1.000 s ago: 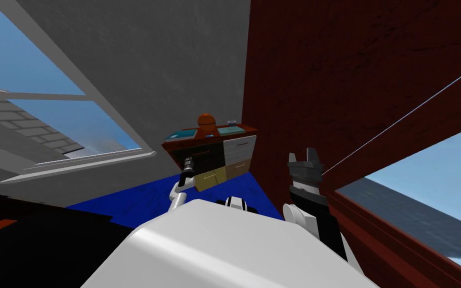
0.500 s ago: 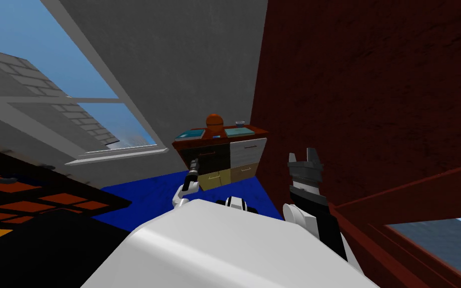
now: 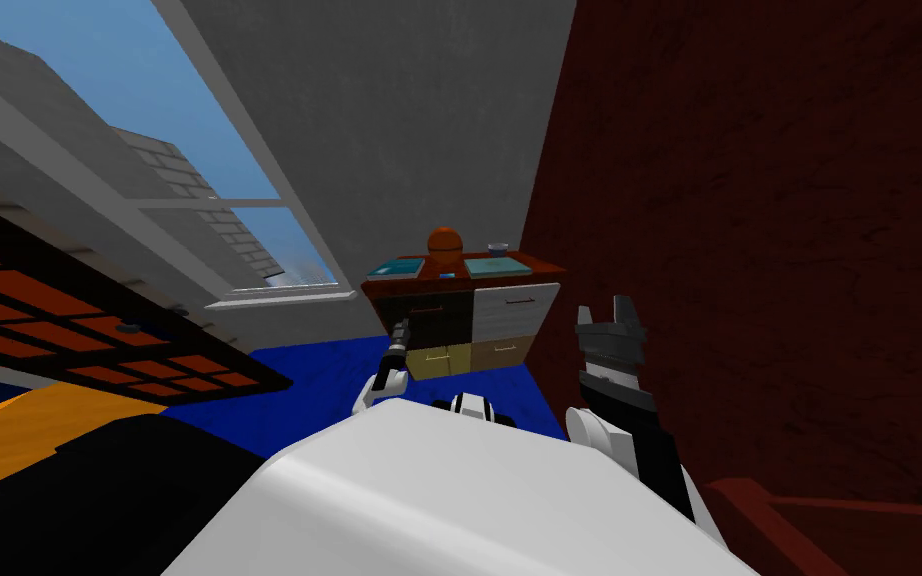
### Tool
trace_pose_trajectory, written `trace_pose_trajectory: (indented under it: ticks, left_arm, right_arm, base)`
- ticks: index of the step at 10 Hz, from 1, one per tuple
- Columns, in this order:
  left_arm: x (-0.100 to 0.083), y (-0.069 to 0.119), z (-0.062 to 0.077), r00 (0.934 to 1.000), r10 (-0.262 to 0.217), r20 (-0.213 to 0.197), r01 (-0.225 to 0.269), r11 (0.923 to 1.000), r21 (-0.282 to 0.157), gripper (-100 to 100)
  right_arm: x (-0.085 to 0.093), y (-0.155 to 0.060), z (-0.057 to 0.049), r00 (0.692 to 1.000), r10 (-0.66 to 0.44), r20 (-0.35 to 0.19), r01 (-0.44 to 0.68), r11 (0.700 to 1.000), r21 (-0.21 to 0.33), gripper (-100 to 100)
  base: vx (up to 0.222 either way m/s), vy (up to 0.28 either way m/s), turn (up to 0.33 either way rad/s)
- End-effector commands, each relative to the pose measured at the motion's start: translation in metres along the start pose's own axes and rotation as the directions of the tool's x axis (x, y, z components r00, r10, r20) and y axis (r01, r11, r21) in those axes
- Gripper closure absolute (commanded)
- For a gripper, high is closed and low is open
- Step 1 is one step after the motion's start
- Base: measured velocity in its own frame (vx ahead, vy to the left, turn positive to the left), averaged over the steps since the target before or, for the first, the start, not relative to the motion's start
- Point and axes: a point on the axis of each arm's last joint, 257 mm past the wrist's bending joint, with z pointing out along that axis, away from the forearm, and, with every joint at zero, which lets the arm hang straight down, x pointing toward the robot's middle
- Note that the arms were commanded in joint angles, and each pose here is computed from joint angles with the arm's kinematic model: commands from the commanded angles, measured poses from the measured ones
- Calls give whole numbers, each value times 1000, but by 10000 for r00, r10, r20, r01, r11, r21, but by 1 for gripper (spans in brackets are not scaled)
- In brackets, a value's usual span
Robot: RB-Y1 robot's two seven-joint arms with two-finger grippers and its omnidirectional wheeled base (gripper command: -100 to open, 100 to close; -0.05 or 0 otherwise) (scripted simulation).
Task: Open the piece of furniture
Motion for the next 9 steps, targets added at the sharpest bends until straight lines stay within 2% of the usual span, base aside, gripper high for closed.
trace_pose_trajectory:
  ticks: [1,2,3,4,5,9]
  left_arm:
    - [37,-11,-10,9981,-319,-521,325,9994,106,100]
    - [48,-13,-21,9970,-472,-608,476,9988,58,100]
    - [62,-20,-22,9945,-598,-860,615,9980,167,100]
    - [53,-15,-21,9961,-502,-724,511,9986,109,100]
    - [49,-17,-19,9955,-174,-931,191,9997,181,-100]
    - [36,-21,-14,9884,667,-1363,-630,9975,309,-100]
  right_arm:
    - [0,0,0,10000,-1,1,1,10000,1,0]
    - [0,0,0,10000,0,0,0,10000,-1,0]
    - [0,0,0,10000,-1,1,1,10000,1,0]
    - [0,0,0,10000,0,0,0,10000,-1,0]
    - [0,0,0,10000,1,-1,-1,10000,-2,0]
    - [0,0,0,10000,2,-1,-2,10000,-2,0]
  base:
    - [89,11,163]
    - [116,10,281]
    - [104,7,187]
    - [39,3,15]
    - [10,-2,-5]
    - [-3,-4,-2]
